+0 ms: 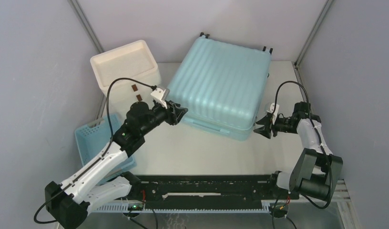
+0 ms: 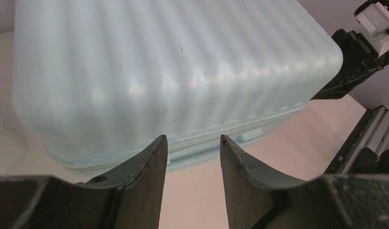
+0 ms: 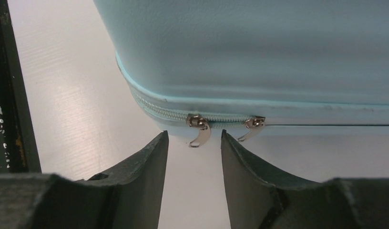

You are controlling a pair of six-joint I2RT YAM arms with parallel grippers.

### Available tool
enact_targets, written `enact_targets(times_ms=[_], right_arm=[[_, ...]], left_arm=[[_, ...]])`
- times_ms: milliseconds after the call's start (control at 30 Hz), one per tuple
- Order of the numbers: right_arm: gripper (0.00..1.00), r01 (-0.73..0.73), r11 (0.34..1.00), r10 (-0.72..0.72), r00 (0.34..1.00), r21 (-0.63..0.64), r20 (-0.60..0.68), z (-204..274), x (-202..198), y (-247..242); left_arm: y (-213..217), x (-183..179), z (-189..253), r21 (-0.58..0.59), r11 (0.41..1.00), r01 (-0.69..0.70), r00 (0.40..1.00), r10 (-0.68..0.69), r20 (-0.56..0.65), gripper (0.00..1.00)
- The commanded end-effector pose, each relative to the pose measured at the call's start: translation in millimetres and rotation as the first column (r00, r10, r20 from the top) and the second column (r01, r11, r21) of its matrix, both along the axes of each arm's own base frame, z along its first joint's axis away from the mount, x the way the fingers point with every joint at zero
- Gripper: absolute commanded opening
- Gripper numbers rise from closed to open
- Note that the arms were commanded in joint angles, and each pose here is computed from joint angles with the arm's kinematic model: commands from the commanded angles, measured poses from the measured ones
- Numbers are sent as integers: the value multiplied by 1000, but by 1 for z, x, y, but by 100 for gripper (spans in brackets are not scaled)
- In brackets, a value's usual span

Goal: Open, take out, and arrange the luggage

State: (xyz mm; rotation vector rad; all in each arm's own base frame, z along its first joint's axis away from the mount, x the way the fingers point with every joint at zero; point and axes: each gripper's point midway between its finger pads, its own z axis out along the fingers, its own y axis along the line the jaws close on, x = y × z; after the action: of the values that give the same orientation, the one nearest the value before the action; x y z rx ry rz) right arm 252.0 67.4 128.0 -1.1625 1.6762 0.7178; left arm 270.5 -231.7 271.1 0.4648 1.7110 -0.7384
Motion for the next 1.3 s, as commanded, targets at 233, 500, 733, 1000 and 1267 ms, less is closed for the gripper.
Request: enact_targets(times_ms=[233, 500, 733, 1000, 1267], right_arm=[[42, -18, 999, 17, 999, -47, -35, -7, 8, 10], [38, -1, 997, -4, 998, -72, -61, -11, 14, 11], [24, 13, 998, -18, 997, -66, -69, -10, 11, 9], [10, 38, 998, -42, 997, -58, -69, -2, 4, 4], [0, 10, 998, -14, 998, -67, -64, 4, -9, 10]], left_arm=[[28, 1, 13, 13, 993, -116, 991, 115, 71, 50], [47, 8, -1, 89, 974, -207, 977, 200, 77, 49], [59, 16, 0, 118, 953, -279, 960, 272, 70, 47], [76, 30, 10, 112, 922, -372, 928, 367, 63, 44], [102, 52, 31, 10, 886, -463, 887, 463, 9, 43]])
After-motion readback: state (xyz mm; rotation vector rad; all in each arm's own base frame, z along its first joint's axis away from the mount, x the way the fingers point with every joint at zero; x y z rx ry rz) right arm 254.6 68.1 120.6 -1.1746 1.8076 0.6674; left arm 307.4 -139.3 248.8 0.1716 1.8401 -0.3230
